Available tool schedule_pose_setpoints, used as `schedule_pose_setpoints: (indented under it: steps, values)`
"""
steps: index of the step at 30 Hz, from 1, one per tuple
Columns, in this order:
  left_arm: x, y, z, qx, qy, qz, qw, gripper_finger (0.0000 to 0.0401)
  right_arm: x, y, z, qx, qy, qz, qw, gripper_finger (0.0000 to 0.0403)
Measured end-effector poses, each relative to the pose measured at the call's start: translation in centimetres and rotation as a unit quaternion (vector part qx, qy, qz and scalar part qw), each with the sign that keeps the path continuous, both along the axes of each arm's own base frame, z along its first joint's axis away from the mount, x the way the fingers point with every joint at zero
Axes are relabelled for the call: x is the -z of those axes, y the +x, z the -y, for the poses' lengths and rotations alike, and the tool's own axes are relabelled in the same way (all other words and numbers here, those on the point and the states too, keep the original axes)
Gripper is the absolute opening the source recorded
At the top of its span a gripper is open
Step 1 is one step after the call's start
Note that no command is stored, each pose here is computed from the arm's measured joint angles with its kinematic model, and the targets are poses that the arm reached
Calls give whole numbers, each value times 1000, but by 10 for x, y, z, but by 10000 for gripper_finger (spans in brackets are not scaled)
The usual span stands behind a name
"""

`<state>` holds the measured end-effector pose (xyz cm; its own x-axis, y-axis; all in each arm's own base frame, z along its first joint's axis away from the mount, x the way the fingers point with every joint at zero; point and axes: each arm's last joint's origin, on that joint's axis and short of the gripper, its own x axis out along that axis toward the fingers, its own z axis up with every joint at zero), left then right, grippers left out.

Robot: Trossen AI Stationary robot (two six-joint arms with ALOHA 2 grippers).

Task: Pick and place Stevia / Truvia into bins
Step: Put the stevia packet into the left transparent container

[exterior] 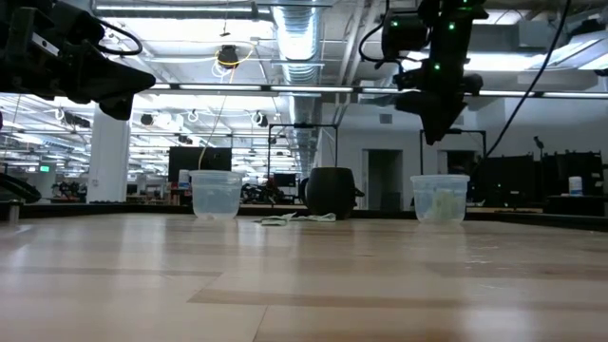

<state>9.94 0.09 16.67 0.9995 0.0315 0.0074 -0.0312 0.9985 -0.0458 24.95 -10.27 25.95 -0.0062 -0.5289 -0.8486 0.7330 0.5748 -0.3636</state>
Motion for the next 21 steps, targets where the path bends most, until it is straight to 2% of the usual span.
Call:
schedule_pose_setpoints:
  steps: [2,5,7,9,11,13,15,21]
  values:
    - [0,0,0,0,0,0,1000,0,0,1,-2,-26,3,-14,1000,120]
    - [0,0,0,0,0,0,1000,0,0,3,-8,-18,17,8,1000,121]
    - [0,0,0,0,1,0,1000,0,1,6,-14,-26,49,21,998,121]
    - [0,0,0,0,0,0,1000,0,2,9,-23,-84,100,20,991,121]
    - [0,0,0,0,0,0,1000,0,3,15,-30,-159,108,23,981,121]
    - [0,0,0,0,1,0,1000,0,3,18,-36,-237,89,46,966,121]
    - [0,0,0,0,1,0,1000,0,1,16,-39,-297,83,98,946,121]
    - [0,0,0,0,1,0,1000,0,1,-16,-44,-394,67,299,866,121]
